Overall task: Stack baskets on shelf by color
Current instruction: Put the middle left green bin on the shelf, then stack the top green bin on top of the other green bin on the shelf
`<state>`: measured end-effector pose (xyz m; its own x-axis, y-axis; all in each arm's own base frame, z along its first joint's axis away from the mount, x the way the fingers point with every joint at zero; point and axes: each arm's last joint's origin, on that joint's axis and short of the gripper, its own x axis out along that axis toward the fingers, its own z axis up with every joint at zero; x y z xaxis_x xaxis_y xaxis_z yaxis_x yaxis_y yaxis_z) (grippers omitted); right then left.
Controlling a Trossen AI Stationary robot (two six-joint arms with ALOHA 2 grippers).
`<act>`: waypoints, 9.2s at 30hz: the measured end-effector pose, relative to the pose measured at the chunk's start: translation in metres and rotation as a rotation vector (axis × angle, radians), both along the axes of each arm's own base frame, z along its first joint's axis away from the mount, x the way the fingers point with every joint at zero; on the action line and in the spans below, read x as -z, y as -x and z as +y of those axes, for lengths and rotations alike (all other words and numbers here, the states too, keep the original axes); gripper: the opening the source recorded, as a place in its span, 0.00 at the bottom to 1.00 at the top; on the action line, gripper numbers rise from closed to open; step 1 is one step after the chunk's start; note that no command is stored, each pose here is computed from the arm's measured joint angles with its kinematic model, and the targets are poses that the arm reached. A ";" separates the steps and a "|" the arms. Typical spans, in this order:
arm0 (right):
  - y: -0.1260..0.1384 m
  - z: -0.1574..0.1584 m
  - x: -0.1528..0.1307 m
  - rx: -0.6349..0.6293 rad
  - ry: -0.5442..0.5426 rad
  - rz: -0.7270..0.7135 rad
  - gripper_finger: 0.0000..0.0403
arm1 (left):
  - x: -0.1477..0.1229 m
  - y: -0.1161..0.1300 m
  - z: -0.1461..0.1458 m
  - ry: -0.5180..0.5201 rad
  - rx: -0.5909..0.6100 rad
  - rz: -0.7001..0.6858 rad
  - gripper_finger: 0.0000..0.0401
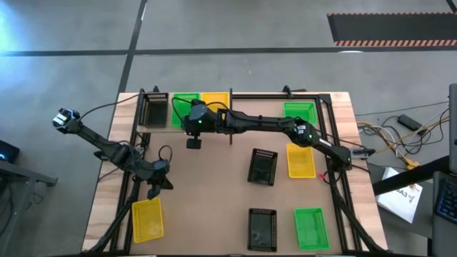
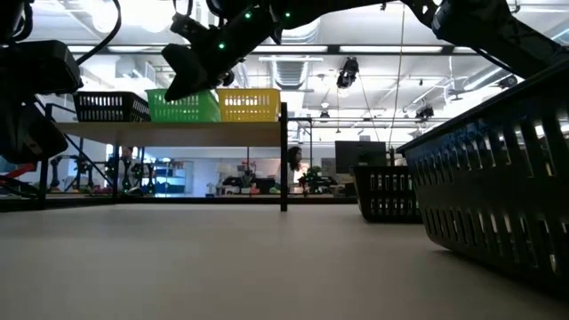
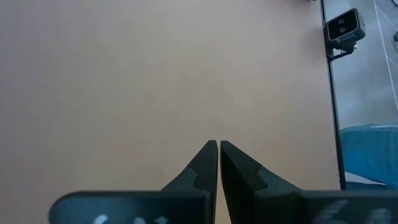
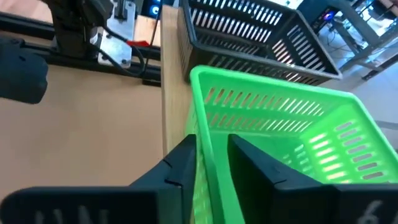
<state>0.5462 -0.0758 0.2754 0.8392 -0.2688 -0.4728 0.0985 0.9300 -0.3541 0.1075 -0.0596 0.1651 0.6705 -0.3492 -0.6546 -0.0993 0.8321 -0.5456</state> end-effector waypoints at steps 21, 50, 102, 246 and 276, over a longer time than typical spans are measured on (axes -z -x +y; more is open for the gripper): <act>-0.003 -0.006 -0.007 0.015 0.086 -0.064 0.36 | 0.000 0.000 0.000 0.001 0.000 0.000 0.00; 0.106 0.159 -0.065 0.203 -0.301 0.303 0.21 | -0.110 -0.017 0.003 -0.164 0.021 -0.239 0.00; 0.252 0.199 -0.009 0.436 -0.442 0.126 0.15 | -0.168 -0.104 0.176 -0.575 0.020 0.454 0.21; 0.110 0.259 -0.056 -0.363 -0.178 0.338 0.02 | -0.171 -0.099 -0.007 -0.472 0.742 -0.352 0.51; 0.113 0.257 -0.050 -0.382 -0.164 0.400 0.02 | -0.191 -0.099 -0.011 -0.498 0.738 -0.489 0.47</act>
<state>0.4335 0.1814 0.3253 0.6095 0.1217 -0.7834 -0.3668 0.9193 -0.1426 0.2063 -0.0702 0.3562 0.6313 -0.5464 -0.5504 0.6721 0.7396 0.0367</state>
